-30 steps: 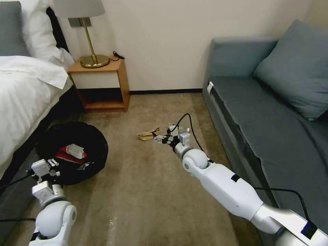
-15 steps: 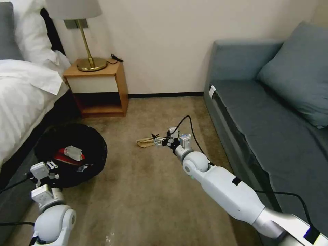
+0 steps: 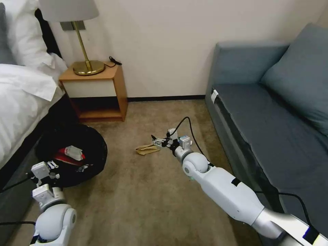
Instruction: Pick up the trash bin, then pick up the garbage on the floor and place it into the trash bin.
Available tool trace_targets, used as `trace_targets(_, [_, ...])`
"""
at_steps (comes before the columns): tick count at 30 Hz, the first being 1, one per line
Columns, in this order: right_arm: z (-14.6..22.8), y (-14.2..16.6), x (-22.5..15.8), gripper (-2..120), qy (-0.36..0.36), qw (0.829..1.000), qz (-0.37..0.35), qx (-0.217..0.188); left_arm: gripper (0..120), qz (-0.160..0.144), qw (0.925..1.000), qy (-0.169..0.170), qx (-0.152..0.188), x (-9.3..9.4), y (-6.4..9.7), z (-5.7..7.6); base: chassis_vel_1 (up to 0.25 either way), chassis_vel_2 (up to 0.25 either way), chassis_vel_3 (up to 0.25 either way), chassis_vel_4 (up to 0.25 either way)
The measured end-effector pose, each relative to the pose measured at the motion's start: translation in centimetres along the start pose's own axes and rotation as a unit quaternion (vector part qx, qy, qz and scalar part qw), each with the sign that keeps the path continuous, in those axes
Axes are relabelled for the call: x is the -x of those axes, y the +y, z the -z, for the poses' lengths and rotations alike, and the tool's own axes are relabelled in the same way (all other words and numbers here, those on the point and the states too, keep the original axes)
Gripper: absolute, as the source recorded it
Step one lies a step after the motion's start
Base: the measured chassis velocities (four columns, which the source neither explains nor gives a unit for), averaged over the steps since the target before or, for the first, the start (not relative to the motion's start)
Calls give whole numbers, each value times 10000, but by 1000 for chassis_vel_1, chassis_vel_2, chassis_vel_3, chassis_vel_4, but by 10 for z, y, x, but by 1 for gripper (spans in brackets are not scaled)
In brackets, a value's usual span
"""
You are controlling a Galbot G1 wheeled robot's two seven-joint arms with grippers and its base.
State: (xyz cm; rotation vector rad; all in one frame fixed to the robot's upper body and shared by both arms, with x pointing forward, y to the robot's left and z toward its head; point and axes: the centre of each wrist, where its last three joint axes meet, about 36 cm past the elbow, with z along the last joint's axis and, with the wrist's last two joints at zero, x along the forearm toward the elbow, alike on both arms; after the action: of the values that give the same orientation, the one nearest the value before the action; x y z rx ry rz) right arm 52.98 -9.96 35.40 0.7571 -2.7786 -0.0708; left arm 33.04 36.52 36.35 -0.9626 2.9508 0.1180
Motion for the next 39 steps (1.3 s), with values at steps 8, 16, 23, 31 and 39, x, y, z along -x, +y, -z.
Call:
trace_targets(8, [-1, 1, 3, 100, 15, 10000, 16, -14, 7, 7, 10000, 14, -7, 2, -1, -2, -103, 124, 117, -115])
trace_targets(16, [-3, 1, 4, 100, 20, 10000, 30, -41, 7, 12, 10000, 34, -1, 3, -1, -4, -128, 115, 116, -121])
trace_targets(23, [-3, 1, 5, 100, 22, 10000, 49, -58, 7, 6, 10000, 31, 0, 3, -1, -4, -110, 109, 110, -117])
trace_targets(31, [-4, 1, 5, 100, 39, 9999, 79, -79, 7, -8, 10000, 19, 3, 4, -1, -4, -109, 120, 119, -115])
trace_targets(39, [-10, 4, 3, 100, 14, 9989, 394, -257, 7, -25, 10000, 34, 2, 4, -3, -4, -102, 98, 97, -102])
